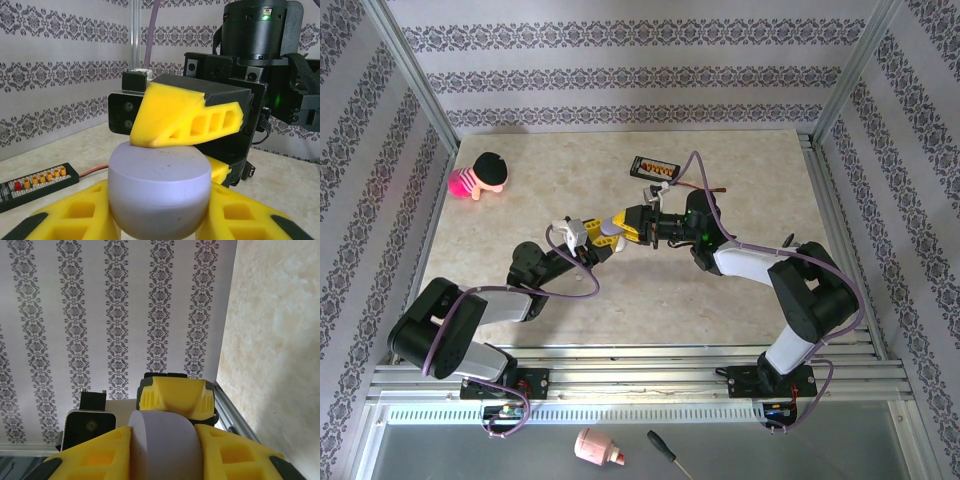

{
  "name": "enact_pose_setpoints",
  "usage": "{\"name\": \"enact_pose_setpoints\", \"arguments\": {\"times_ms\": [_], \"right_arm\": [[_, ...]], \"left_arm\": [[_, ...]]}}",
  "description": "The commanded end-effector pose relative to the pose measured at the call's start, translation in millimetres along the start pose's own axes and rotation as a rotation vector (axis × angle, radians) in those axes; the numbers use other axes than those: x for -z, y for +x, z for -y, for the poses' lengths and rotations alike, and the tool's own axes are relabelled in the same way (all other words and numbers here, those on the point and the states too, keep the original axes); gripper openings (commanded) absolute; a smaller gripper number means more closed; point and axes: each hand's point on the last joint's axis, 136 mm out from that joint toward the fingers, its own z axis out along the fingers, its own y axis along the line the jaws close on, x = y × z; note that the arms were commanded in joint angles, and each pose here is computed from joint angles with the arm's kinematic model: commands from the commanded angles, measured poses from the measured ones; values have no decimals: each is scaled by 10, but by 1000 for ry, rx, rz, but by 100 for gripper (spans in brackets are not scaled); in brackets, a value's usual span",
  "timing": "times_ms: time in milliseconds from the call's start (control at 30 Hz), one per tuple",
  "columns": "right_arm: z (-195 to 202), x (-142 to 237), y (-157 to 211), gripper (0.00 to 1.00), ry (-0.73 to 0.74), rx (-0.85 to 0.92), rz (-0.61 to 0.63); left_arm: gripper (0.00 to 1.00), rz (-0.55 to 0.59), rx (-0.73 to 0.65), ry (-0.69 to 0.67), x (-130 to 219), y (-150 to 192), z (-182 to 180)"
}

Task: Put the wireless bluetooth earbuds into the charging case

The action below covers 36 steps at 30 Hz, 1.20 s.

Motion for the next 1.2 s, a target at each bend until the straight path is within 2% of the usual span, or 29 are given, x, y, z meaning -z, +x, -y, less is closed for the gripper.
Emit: {"name": "enact_pose_setpoints", "arguments": {"times_ms": [0,33,100,167,233,367,567,767,1033,1167], "right_arm": [[32,25,22,24,1,32,-9],[40,46,-4,23,9,51,0],[73,107,-81,23,36,78,30],[99,185,-183,23,58,108,64],[174,277,-312,23,90,129,107],[571,538,-615,24,281,160,197],[1018,1019,-1169,25,506,219,356],[1479,1328,-1500,26,823,243,360],[1937,1378,-1753,28,945,211,331],[2071,1445,-1796,30,986,198,331]], "left_arm": [[54,82,-75,-9,-13,-247,-24],[67,77,-75,-16,3,-224,-28],[82,62,-77,-30,47,-164,-29],[91,37,-79,-38,89,-94,-19],[95,-3,-75,-41,122,-3,-8],[100,-112,-68,-56,154,201,-7],[99,-309,-106,-115,136,495,-69],[99,-370,-106,-144,149,606,-122],[100,-429,-40,-221,148,689,-265],[100,-499,15,-280,151,783,-375]]}}
